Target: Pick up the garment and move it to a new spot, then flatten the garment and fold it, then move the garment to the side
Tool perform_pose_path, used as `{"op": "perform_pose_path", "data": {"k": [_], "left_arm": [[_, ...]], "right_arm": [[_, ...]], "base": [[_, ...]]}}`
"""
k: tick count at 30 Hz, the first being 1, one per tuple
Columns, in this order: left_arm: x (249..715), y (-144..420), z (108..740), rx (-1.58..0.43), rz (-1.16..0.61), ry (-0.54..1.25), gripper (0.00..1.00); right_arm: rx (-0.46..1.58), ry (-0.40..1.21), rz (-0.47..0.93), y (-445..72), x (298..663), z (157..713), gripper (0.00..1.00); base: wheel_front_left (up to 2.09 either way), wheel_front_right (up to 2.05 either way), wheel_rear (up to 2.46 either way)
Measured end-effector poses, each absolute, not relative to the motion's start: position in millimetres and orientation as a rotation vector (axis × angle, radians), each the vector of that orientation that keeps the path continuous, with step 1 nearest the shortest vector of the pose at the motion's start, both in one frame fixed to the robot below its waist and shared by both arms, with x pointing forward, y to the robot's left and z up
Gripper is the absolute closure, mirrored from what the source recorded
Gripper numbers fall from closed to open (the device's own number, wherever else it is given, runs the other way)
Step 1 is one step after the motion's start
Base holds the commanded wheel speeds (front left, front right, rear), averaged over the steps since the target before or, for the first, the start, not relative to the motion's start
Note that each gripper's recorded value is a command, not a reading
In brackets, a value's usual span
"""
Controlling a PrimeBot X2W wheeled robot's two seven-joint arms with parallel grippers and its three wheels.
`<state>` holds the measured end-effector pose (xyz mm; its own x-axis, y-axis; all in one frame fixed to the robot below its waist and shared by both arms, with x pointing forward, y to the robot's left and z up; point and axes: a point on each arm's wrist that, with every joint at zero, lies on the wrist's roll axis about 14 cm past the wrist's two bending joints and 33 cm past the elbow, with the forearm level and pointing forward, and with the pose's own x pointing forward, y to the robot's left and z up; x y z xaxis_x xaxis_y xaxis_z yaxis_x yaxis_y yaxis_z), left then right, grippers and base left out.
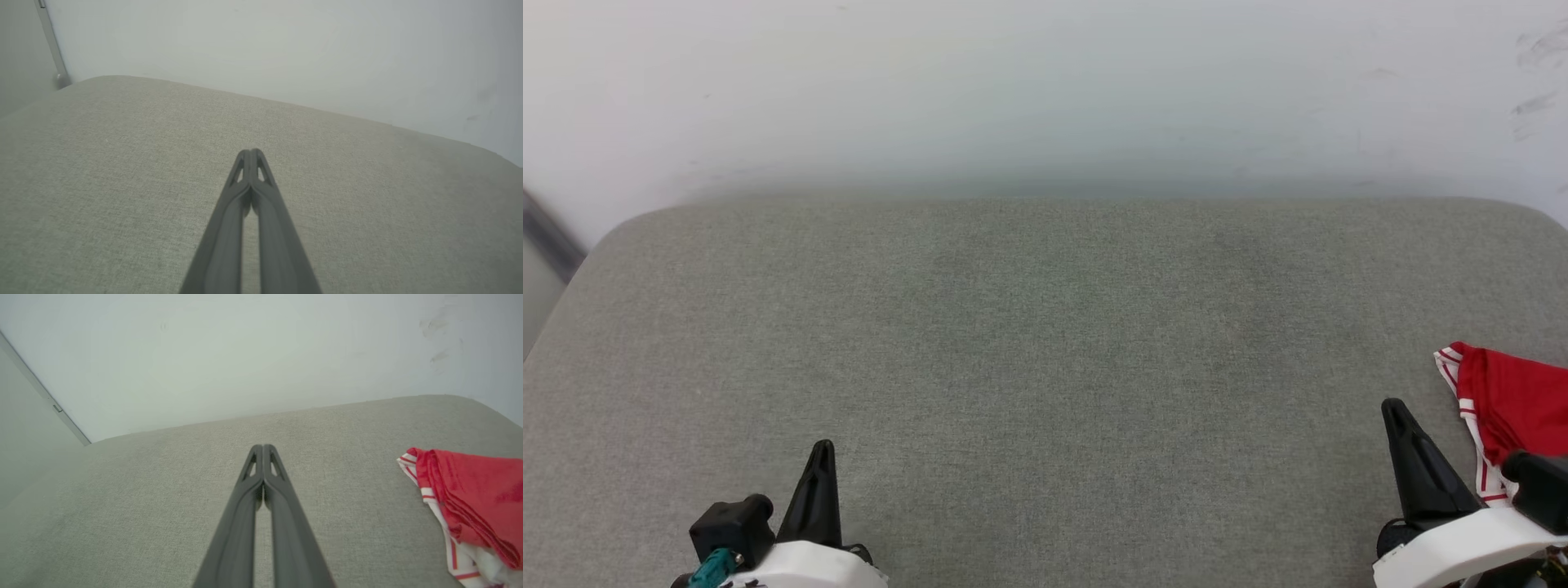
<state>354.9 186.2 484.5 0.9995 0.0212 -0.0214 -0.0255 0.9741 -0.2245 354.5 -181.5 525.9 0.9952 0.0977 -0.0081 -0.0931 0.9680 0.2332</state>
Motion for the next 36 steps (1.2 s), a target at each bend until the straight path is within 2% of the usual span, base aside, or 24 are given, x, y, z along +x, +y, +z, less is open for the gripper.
{"op": "perform_pose_path", "data": {"k": [36], "left_arm": [[368, 197, 481, -0.807, 0.086, 0.076, 1.00]], "right_arm": [[0.807, 0.041, 0.056, -189, 368, 514, 1.00]], "base": [[0.00, 0.00, 0.00]]}}
